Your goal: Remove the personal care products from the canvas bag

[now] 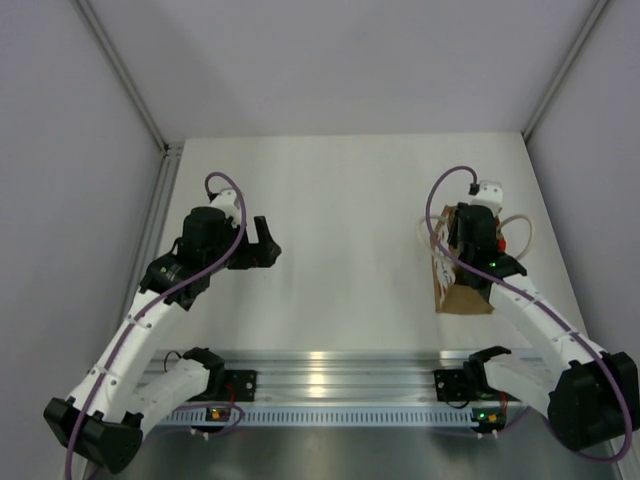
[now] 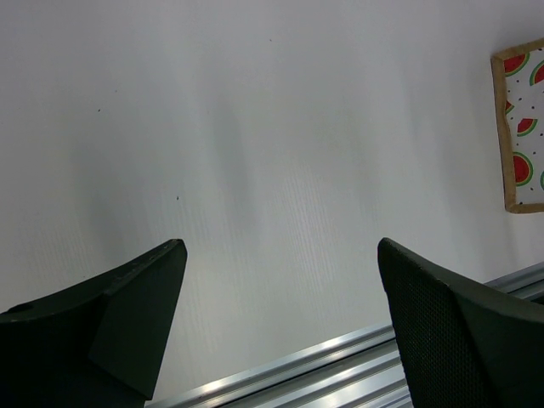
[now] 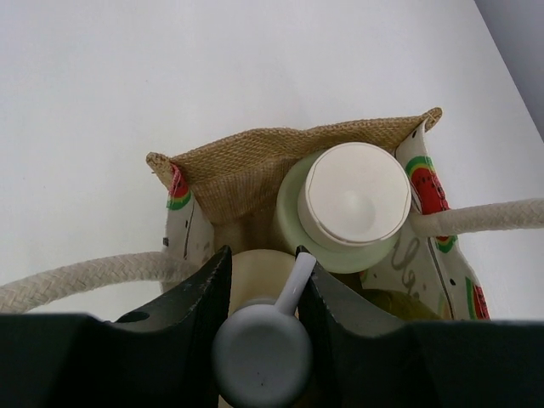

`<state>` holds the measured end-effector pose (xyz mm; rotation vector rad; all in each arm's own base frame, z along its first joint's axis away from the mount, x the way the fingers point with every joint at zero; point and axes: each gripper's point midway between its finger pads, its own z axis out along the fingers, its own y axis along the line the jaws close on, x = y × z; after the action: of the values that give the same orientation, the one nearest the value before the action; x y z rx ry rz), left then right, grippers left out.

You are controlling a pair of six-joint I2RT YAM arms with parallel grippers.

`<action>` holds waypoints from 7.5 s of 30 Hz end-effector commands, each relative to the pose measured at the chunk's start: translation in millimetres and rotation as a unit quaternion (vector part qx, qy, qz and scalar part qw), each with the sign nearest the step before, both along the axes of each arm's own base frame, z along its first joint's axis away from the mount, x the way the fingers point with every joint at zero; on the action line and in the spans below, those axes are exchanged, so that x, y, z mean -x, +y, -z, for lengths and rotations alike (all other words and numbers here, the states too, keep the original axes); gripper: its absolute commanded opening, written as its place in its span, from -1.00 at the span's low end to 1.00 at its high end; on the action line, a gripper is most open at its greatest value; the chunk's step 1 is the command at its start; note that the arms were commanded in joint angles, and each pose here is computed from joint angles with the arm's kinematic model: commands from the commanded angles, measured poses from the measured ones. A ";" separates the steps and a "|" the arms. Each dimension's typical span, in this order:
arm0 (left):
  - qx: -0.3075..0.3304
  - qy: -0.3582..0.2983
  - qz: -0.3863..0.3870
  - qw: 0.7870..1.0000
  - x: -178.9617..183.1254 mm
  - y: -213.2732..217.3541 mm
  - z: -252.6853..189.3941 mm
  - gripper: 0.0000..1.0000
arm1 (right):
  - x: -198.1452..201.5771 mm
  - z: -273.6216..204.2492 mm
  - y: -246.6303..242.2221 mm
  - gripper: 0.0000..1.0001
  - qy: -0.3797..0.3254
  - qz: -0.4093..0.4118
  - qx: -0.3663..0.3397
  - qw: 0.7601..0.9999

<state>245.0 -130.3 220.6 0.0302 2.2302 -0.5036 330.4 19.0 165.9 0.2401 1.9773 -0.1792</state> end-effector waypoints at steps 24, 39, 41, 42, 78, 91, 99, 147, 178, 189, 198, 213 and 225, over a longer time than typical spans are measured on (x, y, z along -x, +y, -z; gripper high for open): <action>0.011 -0.019 0.013 1.000 -8.9 -8.4 -6.8 0.97 | -16.9 -90.5 0.3 -1.00 -0.179 -0.018 -0.019 0.984; 0.011 -0.017 0.015 1.000 -9.0 -8.8 -6.0 0.97 | -19.9 -106.7 2.7 -1.00 -0.196 -0.030 -0.012 0.980; 0.012 -0.018 0.015 1.000 -8.8 -9.3 -6.8 0.97 | -20.9 -108.2 1.7 -1.00 -0.195 -0.029 -0.011 0.980; 0.012 -0.019 0.016 1.000 -8.7 -9.1 -7.1 0.97 | -21.5 -110.7 1.5 -1.00 -0.197 -0.029 -0.011 0.980; 0.011 -0.020 0.016 1.000 -9.9 -9.3 -7.1 0.97 | -15.7 -207.5 6.8 -1.00 -0.241 -0.062 0.000 0.969; 0.009 -0.026 0.008 1.000 -9.5 -6.0 -8.9 0.97 | -12.8 -260.6 32.5 -1.00 -0.265 -0.139 -0.008 0.954; 0.009 -0.031 0.005 0.999 -9.0 -4.3 -11.7 0.97 | -20.6 -277.9 73.1 -1.00 -0.275 -0.230 -0.051 0.932; 0.007 -0.048 -0.009 0.999 -8.5 2.1 -19.1 0.97 | -76.3 -198.8 293.8 -1.00 -0.272 -0.472 -0.126 0.829; 0.010 -0.047 -0.001 0.999 -6.4 0.0 -19.1 0.97 | -85.7 -109.5 293.6 0.99 -0.182 -0.463 -0.068 0.865; 0.084 -0.050 -0.010 0.995 -5.5 -15.3 -51.3 0.96 | -45.9 -157.2 155.7 0.99 -0.161 -0.199 -0.085 0.963; 0.160 -0.037 0.047 0.985 -8.0 -90.2 -67.7 0.96 | 30.5 -130.1 31.5 0.94 -0.046 -0.015 0.019 0.999; 0.117 -0.011 0.150 0.982 -13.5 -253.0 -59.5 0.97 | 65.2 -81.1 -55.4 0.37 0.097 0.095 -0.045 0.990; 0.114 0.006 0.204 0.972 -4.7 -279.2 -52.4 0.96 | 60.7 -56.0 -46.4 0.04 0.143 0.067 -0.061 0.986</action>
<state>254.8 -411.5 248.9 0.3510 2.2454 -0.9338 273.2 -23.7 220.1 0.4312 2.2450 -0.1876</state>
